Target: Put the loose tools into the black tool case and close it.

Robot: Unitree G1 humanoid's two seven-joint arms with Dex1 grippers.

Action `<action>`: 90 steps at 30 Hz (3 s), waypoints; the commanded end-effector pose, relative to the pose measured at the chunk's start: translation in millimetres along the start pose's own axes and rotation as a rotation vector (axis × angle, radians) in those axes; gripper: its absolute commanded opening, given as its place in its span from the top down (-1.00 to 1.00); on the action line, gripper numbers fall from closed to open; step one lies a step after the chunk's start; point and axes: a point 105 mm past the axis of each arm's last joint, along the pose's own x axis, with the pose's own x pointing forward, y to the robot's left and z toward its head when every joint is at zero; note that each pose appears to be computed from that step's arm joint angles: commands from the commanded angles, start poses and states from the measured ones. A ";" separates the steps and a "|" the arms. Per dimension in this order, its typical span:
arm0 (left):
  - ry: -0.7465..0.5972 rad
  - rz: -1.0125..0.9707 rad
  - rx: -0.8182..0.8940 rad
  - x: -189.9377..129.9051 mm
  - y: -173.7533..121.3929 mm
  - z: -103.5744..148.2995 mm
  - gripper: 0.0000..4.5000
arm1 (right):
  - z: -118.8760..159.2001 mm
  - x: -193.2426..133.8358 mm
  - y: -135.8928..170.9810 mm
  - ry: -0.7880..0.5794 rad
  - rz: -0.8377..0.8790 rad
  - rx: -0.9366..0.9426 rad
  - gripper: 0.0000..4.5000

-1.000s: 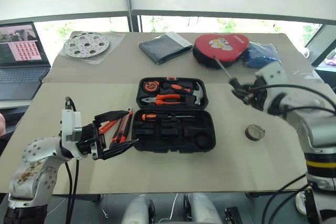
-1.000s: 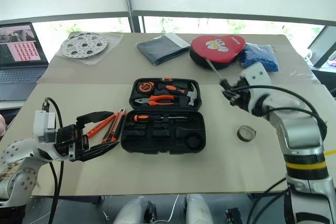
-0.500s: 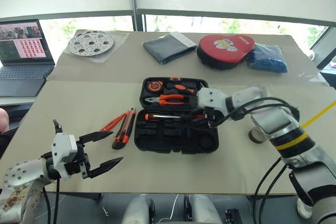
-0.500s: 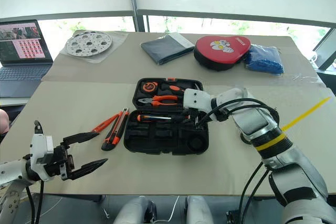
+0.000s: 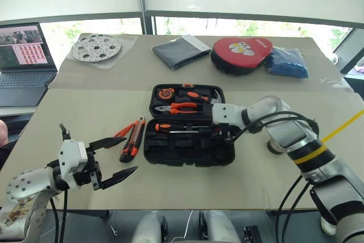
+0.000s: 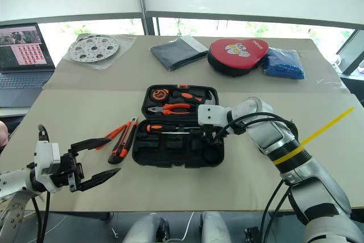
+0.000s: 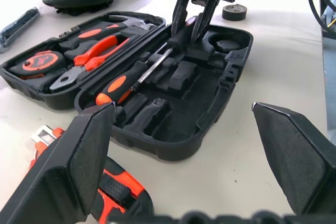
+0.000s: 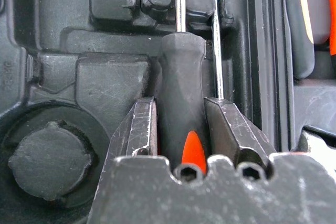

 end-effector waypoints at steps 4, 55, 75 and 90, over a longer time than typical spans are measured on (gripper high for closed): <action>-0.009 0.007 0.009 0.8 3.2 4.8 -1.00 | 25.9 -13.5 -5.4 -0.162 0.018 -0.052 -0.72; 0.386 0.636 -0.388 -140.9 41.1 -60.3 -1.00 | -39.1 -100.6 55.4 -0.826 -0.452 0.286 -0.98; 0.608 0.329 -0.348 8.0 102.4 -71.2 -0.76 | 57.9 -98.4 44.4 -0.920 -0.269 0.107 -1.00; 0.384 0.330 -0.198 0.6 121.8 -42.7 0.80 | 46.5 -101.2 33.0 -0.877 -0.252 0.077 -1.00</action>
